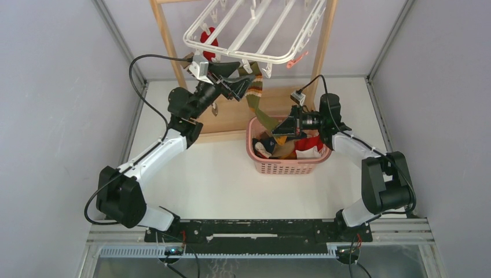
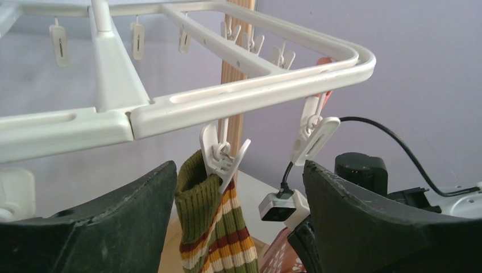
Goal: Remove the socks clipped to the hanger
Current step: Remove the sock from the hanger.
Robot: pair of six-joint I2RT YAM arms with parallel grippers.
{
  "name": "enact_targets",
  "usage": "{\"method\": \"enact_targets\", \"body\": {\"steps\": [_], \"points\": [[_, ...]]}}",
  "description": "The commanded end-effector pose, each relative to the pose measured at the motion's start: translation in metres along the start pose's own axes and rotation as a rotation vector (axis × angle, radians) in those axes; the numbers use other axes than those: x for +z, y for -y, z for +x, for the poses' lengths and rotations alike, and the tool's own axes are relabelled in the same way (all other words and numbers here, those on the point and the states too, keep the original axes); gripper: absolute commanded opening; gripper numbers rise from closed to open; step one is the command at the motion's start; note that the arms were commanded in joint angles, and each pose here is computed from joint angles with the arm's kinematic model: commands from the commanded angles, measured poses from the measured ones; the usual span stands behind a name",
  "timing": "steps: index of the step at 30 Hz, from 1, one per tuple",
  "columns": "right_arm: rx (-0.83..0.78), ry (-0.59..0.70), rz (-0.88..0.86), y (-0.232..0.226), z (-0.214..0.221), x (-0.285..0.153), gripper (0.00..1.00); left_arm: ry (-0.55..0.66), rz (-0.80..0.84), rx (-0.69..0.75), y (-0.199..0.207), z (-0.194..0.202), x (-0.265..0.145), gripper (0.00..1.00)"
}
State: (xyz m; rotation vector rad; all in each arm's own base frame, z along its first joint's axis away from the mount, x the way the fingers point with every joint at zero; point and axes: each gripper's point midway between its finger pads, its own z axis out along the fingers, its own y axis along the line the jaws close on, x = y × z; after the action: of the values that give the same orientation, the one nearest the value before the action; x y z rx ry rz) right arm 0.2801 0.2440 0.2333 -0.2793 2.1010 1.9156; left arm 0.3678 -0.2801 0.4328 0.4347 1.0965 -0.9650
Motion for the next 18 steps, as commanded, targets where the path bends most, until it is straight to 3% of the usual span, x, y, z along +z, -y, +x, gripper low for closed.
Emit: {"method": "enact_targets", "body": {"steps": [1, 8, 18], "points": [[-0.071, 0.000, -0.017, -0.0106, -0.0083, 0.0028, 0.00, 0.159, 0.066, 0.053, 0.0224, -0.0659, 0.0067, 0.85], [-0.073, -0.004, -0.015, -0.0128, -0.0060, 0.0026, 0.00, 0.180, 0.072, 0.045, 0.0201, -0.0653, 0.0104, 0.75], [-0.067, -0.009, -0.015, -0.0119, -0.0048, 0.0038, 0.00, 0.191, 0.064, 0.041, 0.0166, -0.0649, 0.0140, 0.69]]}}
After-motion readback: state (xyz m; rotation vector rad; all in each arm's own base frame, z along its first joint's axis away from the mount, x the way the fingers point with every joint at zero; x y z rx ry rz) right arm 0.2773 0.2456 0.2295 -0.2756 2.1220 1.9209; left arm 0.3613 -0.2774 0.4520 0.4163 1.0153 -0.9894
